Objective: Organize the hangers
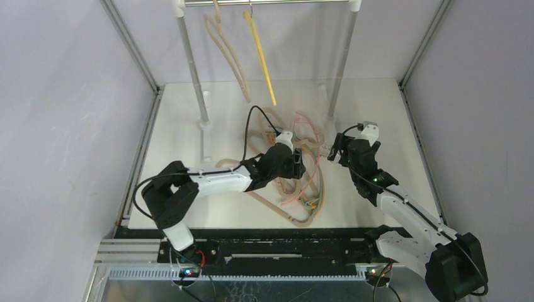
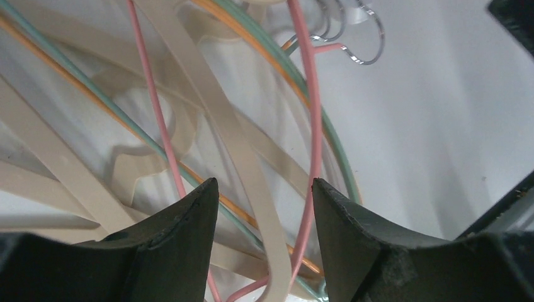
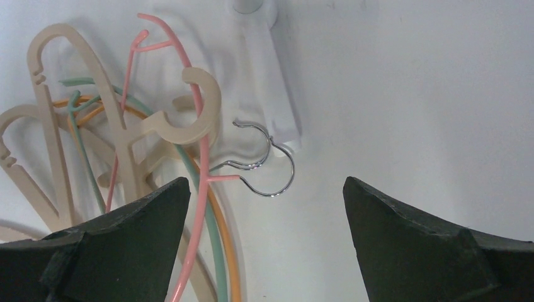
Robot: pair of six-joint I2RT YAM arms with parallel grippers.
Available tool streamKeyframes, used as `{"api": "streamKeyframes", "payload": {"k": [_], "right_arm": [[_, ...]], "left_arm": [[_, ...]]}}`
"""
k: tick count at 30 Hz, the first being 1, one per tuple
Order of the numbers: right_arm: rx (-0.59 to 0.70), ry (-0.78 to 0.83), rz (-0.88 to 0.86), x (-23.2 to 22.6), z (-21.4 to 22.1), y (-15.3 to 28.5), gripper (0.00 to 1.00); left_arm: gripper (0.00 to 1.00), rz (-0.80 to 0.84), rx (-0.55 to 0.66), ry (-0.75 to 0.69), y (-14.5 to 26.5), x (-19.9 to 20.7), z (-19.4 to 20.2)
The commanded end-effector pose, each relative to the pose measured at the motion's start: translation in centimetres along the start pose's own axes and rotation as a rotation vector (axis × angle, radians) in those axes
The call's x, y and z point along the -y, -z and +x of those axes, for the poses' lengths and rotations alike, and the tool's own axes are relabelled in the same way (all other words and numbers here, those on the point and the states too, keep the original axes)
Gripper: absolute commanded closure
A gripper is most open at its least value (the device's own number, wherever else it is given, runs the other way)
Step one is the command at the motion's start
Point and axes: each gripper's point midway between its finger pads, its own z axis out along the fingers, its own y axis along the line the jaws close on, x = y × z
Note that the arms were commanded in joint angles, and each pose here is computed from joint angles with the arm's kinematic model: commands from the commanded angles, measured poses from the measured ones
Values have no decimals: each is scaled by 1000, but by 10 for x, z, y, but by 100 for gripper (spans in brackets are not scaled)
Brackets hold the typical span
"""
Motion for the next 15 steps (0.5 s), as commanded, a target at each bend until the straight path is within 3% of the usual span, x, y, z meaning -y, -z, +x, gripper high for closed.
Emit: {"api": "streamKeyframes", "payload": {"k": [1,15], "right_arm": [[19,-48,-24,0,-5,0,0],[14,-79,-33,6,3,-3,0]], "left_arm": [[39,-52,-15,8,-9,-3,0],[40,-112,-78,-16,-32,-16,27]]}}
